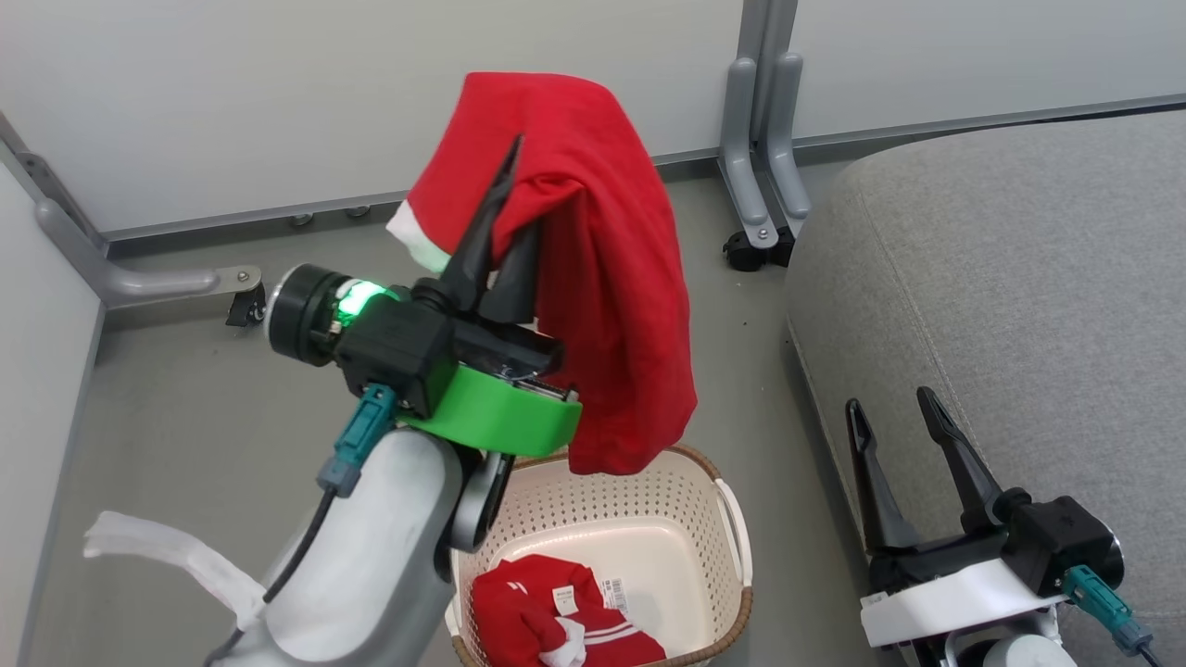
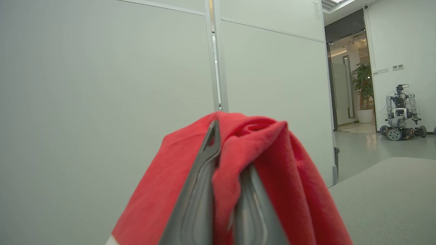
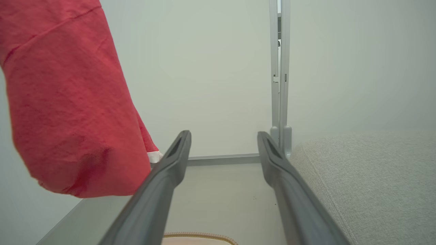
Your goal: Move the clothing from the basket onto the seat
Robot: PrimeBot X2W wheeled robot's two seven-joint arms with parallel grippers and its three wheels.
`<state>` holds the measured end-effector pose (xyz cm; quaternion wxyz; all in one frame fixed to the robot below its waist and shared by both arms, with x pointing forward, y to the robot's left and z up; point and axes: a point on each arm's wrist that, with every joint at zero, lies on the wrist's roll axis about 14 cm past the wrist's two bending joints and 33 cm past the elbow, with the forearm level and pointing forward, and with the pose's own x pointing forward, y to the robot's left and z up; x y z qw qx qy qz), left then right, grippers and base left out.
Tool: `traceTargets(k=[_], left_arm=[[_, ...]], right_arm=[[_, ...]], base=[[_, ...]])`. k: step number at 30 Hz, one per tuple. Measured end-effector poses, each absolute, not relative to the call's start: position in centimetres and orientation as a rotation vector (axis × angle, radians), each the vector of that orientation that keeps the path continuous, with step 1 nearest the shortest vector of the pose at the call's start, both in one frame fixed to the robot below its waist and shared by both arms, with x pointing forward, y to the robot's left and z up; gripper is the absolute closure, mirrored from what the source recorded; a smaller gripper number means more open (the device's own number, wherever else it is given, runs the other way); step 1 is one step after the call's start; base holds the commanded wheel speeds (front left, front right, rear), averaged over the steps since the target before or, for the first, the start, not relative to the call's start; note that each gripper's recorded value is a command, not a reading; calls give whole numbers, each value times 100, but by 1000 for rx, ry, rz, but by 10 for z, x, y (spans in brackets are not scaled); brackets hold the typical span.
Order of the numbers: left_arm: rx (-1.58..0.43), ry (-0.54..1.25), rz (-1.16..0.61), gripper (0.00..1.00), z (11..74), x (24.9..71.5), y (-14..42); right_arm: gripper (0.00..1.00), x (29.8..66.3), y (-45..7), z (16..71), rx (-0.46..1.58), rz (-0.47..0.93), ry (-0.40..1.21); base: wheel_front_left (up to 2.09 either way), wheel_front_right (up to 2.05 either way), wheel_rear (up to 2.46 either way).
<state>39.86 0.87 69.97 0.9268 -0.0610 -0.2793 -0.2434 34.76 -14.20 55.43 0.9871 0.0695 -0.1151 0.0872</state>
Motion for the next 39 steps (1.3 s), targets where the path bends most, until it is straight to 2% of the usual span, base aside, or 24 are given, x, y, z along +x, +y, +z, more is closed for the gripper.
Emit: traceTargets(k=[7,25,33,39], left_arm=[[-143,-556,-599,100,694,383,-19],[-162,-500,-599,100,674,379,-21],[-151,-486,-596,100,668,384,-20],[-151,-485,-598,100,668,383,-20]], right_arm=[[0,347,-140,554,142,181,-229],[0,341,-134,574,160,211,-288],[0,325,-95,579,186,386,-286],[0,324,-90,585,192,412,-302]], base=[[0,0,0],[0,0,0],[0,0,0],[0,0,0]])
